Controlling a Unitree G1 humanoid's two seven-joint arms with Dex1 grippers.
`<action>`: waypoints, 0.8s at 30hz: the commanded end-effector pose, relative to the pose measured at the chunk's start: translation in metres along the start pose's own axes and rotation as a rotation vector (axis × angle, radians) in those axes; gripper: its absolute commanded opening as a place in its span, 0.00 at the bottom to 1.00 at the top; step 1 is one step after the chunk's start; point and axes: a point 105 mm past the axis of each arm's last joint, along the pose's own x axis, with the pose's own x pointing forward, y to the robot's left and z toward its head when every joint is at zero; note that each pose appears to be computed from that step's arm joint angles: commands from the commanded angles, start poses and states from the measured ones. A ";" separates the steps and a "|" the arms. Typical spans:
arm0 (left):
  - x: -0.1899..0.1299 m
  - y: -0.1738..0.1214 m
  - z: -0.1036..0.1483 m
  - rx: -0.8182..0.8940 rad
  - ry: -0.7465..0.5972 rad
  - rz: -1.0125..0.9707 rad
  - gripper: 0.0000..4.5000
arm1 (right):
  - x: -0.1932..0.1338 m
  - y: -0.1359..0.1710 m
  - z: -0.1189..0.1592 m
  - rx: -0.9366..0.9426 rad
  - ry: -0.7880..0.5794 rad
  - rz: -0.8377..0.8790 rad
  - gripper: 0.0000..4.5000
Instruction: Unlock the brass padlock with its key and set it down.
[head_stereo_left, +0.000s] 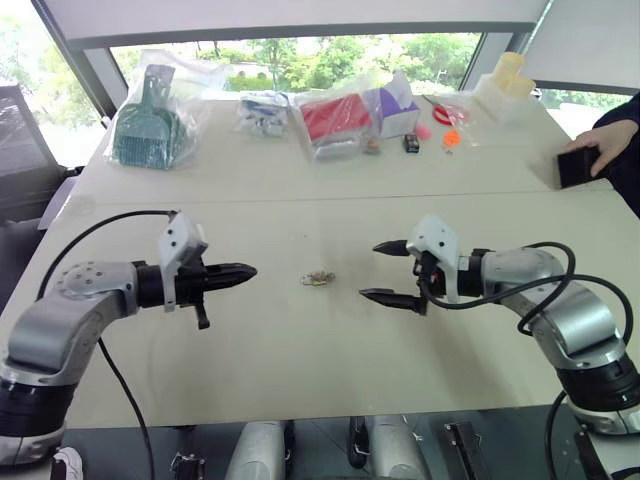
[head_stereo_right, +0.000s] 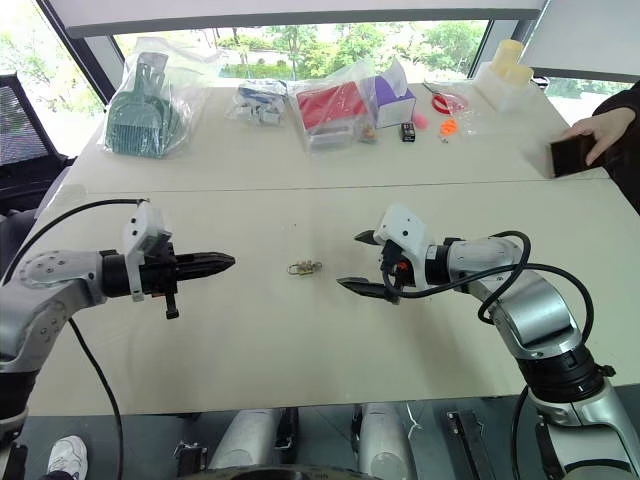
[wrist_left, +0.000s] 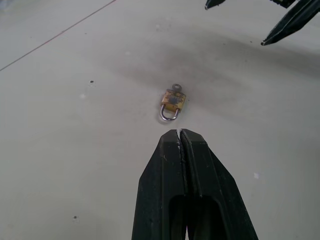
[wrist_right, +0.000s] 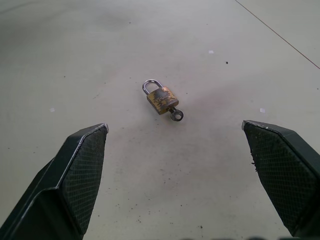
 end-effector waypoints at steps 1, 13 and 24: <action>0.004 0.003 0.007 0.048 -0.018 -0.010 0.00 | -0.001 -0.002 0.013 -0.055 -0.041 -0.028 0.99; 0.052 0.010 0.011 0.087 -0.044 -0.143 0.58 | -0.002 -0.009 0.018 -0.075 -0.047 -0.090 1.00; 0.102 0.010 -0.012 0.109 0.025 -0.245 1.00 | -0.009 0.001 0.011 -0.043 -0.032 -0.151 1.00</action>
